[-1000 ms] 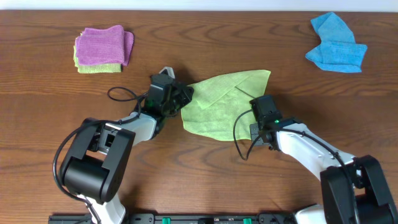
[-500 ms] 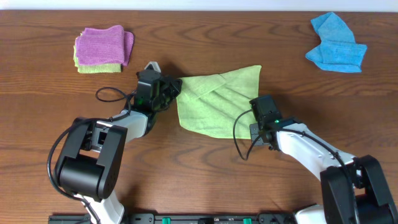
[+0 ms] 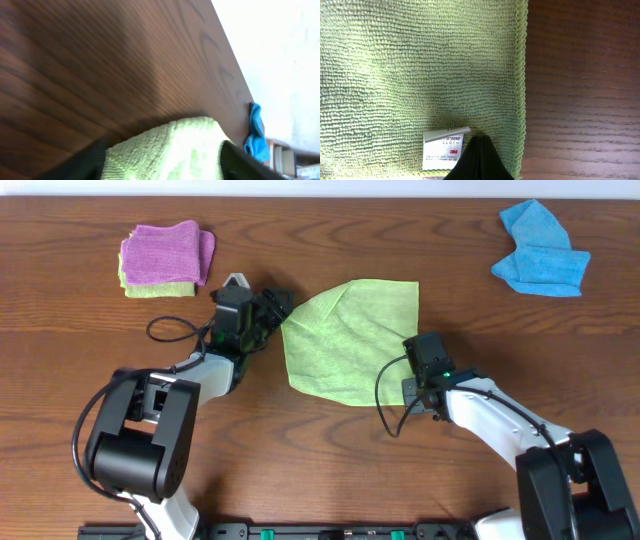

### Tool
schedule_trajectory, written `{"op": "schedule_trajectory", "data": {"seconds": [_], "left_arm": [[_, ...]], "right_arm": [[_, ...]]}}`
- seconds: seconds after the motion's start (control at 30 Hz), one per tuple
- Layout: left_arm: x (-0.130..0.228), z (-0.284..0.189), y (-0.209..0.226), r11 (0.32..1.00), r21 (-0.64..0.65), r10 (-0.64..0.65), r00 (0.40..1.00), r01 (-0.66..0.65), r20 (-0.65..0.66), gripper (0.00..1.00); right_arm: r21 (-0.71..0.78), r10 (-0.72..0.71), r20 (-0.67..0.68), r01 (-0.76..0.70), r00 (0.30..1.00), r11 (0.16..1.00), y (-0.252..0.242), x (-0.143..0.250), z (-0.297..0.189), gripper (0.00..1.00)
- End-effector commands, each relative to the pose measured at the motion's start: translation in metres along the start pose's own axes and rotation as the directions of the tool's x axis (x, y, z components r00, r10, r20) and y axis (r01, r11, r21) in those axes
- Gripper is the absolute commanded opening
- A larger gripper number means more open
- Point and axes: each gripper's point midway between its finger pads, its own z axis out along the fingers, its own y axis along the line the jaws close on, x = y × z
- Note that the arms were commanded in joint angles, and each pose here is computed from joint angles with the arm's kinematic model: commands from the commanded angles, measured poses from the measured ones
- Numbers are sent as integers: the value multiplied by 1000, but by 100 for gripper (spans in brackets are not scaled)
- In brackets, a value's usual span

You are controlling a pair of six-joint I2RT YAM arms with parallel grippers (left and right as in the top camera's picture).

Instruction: Fold the cloth

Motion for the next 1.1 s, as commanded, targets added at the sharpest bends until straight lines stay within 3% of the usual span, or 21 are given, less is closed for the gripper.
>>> {"op": "schedule_trajectory", "data": {"seconds": [0.0,0.6,1.07], "left_arm": [[-2,2,-6,1000,24,-9,1000,9,-23,91],[73,1,-44,987,157,70,958,-26,-276,92],[76,3,-20,989,70,147,955,-134,-258,93]], "right_arm": [[-112,-29,-120,16,992,994,20,33,14,2],[-112,-29,-118,15,993,994,20,33,14,2],[-112,-29,-118,16,993,994,20,33,15,2]]}}
